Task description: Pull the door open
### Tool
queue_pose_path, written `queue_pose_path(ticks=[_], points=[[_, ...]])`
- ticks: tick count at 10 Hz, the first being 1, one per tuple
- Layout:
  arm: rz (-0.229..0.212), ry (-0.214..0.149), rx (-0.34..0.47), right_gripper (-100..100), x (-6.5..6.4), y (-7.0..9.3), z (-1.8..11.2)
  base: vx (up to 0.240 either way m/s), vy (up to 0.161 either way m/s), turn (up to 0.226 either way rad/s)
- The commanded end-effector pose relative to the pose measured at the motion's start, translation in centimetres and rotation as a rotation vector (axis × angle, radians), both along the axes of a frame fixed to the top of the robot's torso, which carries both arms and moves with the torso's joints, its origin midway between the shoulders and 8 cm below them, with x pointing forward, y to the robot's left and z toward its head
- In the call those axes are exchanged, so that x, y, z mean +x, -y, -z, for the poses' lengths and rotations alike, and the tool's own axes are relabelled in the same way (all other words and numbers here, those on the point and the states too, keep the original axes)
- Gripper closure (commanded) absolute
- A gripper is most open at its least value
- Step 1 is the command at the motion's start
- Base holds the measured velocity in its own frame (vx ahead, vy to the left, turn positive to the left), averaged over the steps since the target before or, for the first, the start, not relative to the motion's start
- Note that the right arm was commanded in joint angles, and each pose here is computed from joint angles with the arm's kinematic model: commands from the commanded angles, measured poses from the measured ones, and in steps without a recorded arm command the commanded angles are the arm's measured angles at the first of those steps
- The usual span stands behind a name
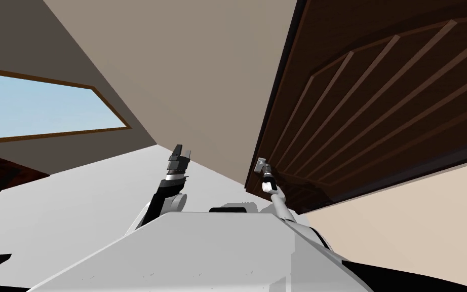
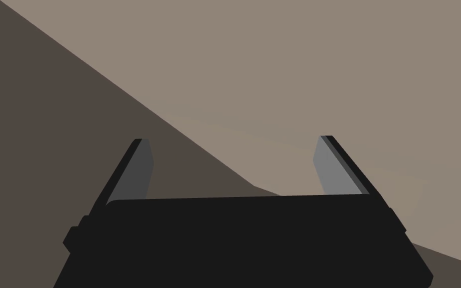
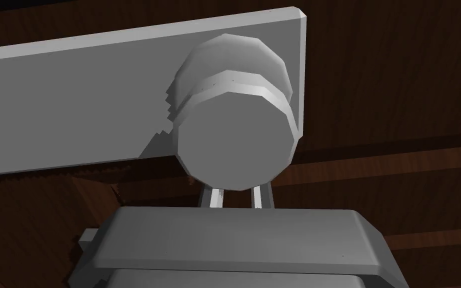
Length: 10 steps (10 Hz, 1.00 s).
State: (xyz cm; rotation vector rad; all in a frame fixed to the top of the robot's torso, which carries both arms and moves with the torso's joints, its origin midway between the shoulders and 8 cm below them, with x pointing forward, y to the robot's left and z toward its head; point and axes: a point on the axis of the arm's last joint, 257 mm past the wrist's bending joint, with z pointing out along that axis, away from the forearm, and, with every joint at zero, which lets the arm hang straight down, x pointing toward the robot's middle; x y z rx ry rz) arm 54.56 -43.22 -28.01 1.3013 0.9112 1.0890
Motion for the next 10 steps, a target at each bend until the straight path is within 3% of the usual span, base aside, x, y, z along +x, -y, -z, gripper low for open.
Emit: queue_pose_path(ticks=[1,4,5,6,10], points=[[-0.013,0.046,0.09,100,0.9,-1.0,-0.8,-0.061,-0.025,0.099],[0.004,0.086,0.233,100,0.9,-0.2,-0.7,-0.08,-0.037,0.137],[0.003,0.088,0.239,100,0.9,-0.2,-0.7,-0.057,-0.018,0.059],[0.035,0.085,0.309,-100,0.2,0.9,0.6,-0.058,-0.021,0.026],[0.049,0.145,0.474,-100,0.3,0.3,0.6,-0.084,-0.017,0.029]])
